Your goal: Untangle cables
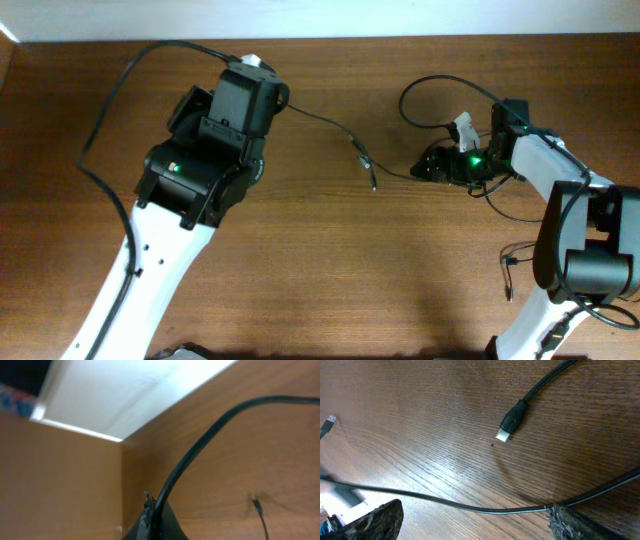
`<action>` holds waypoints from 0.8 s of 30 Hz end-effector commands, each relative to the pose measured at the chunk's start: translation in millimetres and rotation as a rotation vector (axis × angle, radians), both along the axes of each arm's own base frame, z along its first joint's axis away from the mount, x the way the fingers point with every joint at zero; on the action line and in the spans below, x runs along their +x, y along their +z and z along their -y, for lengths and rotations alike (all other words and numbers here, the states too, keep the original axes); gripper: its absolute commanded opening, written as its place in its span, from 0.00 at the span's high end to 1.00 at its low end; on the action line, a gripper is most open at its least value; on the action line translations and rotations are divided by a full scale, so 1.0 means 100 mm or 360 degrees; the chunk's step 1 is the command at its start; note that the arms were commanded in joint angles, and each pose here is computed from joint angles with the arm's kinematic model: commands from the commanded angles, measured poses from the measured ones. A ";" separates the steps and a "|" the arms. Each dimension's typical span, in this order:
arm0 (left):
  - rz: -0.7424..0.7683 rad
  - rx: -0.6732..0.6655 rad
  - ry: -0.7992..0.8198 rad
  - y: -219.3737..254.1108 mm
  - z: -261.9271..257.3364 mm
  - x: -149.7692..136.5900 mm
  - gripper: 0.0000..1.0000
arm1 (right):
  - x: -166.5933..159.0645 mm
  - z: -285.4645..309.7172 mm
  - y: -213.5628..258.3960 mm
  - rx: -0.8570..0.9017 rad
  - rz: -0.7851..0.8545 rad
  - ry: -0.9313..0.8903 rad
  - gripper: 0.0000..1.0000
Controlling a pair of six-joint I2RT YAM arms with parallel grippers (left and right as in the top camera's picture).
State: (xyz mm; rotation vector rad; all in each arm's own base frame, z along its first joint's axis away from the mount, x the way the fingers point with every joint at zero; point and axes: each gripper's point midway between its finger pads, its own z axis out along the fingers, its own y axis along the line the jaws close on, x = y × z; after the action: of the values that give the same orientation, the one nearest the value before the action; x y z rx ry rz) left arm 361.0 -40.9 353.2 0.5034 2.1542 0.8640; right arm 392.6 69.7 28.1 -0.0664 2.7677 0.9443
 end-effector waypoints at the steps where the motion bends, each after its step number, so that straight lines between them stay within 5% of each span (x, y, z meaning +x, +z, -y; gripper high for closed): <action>1: 0.0214 -0.0013 0.0209 0.30 -0.23 -0.13 1.00 | -0.04 0.02 -0.10 -0.0057 -0.0027 0.0013 0.06; 6: 0.0504 0.0048 0.0634 0.58 -0.67 -0.33 1.00 | -0.04 0.02 -0.10 -0.0057 -0.0026 0.0013 0.06; 10: 0.0761 -0.0120 0.0877 0.74 -0.94 -0.52 1.00 | -0.04 0.03 -0.10 -0.0063 -0.0027 0.0012 0.06; 15: 0.0668 -0.0392 0.0687 0.59 -0.75 -0.36 1.00 | -0.03 0.03 -0.10 -0.0063 -0.0022 0.0011 0.06; 24: 0.0636 -0.0330 0.0674 0.60 -0.77 -0.37 1.00 | -0.08 0.36 -0.29 -0.0393 -0.0102 -0.0068 0.06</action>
State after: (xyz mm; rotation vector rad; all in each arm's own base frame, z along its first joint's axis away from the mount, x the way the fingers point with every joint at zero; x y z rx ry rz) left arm 326.5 32.5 408.2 -0.2220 1.9764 0.8564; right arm 392.4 60.4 22.5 -0.0585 2.8045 0.8513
